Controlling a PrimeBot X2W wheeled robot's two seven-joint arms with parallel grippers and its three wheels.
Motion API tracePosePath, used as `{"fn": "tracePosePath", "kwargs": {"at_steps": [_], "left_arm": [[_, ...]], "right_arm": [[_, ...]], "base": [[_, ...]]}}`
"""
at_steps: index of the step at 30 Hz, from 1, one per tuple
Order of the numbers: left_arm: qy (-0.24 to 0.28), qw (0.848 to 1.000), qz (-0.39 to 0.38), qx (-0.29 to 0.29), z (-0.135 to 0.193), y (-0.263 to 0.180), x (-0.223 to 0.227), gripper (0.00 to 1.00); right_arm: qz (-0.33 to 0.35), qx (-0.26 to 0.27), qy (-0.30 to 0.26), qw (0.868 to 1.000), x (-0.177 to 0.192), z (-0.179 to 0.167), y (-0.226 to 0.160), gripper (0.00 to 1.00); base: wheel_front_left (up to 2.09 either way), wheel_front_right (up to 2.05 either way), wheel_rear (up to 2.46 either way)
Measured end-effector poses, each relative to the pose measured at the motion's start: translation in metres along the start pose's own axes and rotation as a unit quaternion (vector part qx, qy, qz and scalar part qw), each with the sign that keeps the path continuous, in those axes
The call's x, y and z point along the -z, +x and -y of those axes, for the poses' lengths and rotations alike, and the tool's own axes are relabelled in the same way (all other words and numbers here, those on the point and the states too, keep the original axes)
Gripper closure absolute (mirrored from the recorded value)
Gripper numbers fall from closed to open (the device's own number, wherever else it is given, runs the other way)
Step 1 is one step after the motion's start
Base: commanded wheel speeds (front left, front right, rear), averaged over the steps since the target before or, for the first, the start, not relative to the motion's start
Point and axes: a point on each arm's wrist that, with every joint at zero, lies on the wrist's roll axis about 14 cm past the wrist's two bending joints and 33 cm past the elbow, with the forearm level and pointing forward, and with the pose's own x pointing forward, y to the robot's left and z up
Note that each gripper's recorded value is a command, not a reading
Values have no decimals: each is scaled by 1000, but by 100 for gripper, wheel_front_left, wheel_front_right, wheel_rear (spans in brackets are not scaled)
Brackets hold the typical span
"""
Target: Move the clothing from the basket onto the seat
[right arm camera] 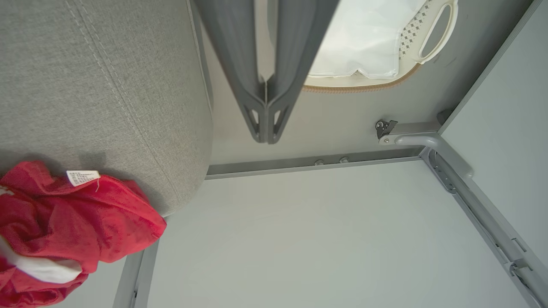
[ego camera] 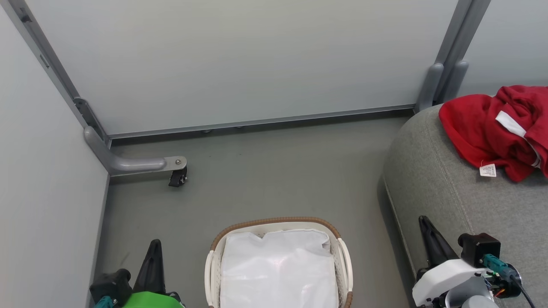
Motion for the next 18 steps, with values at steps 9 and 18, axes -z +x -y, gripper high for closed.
{"fn": "tracePosePath", "kwargs": {"at_steps": [9, 18], "left_arm": [[-77, 997, -8, -26, -11, 0, 0, 100], [-146, 988, -7, -41, -17, 2, -4, 100]], "right_arm": [[-2, 24, 82, 996, -2, 9, 0, 100], [1, 39, 158, 987, -5, 14, 1, 100]], "base": [[0, 0, 0], [0, 0, 0]]}}
